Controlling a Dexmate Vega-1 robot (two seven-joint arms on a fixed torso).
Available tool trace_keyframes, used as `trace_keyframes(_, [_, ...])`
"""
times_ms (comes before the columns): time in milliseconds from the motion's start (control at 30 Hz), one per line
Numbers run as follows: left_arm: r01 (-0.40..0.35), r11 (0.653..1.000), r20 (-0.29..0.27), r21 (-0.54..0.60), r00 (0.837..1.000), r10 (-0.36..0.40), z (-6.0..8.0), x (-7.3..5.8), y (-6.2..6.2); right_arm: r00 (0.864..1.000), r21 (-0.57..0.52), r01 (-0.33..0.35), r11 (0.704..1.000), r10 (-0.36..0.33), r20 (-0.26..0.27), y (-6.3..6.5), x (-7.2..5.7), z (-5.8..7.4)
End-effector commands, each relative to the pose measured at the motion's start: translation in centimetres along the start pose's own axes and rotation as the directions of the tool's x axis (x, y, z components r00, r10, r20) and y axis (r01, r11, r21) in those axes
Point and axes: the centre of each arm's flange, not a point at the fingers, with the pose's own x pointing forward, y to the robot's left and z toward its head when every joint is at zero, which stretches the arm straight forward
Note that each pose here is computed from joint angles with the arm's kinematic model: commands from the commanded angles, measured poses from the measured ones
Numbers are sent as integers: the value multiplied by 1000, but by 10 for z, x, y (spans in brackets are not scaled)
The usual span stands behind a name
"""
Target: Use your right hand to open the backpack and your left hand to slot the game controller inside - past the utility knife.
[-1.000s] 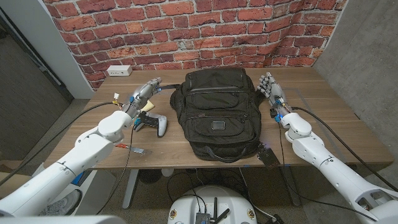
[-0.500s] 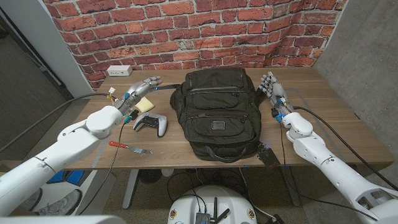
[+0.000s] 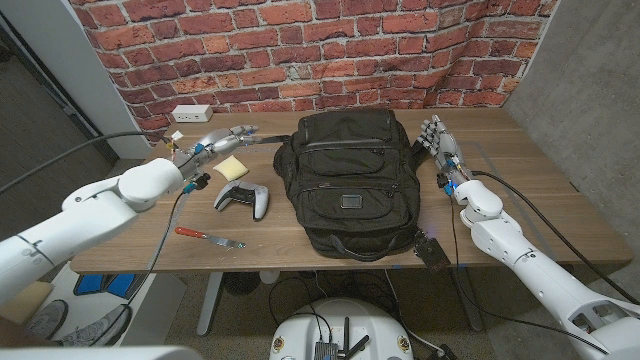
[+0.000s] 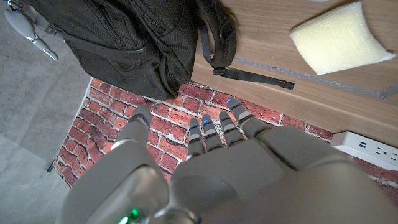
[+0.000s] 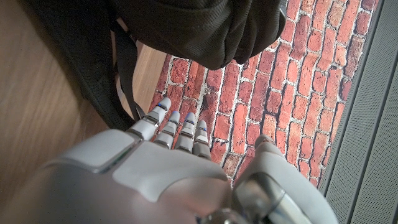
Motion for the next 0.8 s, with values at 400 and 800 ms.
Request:
trace_keyframes(400, [178,925,-70,336,984,-164,26,-2,20,1000,-5,17,1000,-17,14,1,0,-1])
trace_keyframes(800, [296,845,-117,446,955,-274,42,1,24,1000,-10,15,1000,-15,16,-3,0,0])
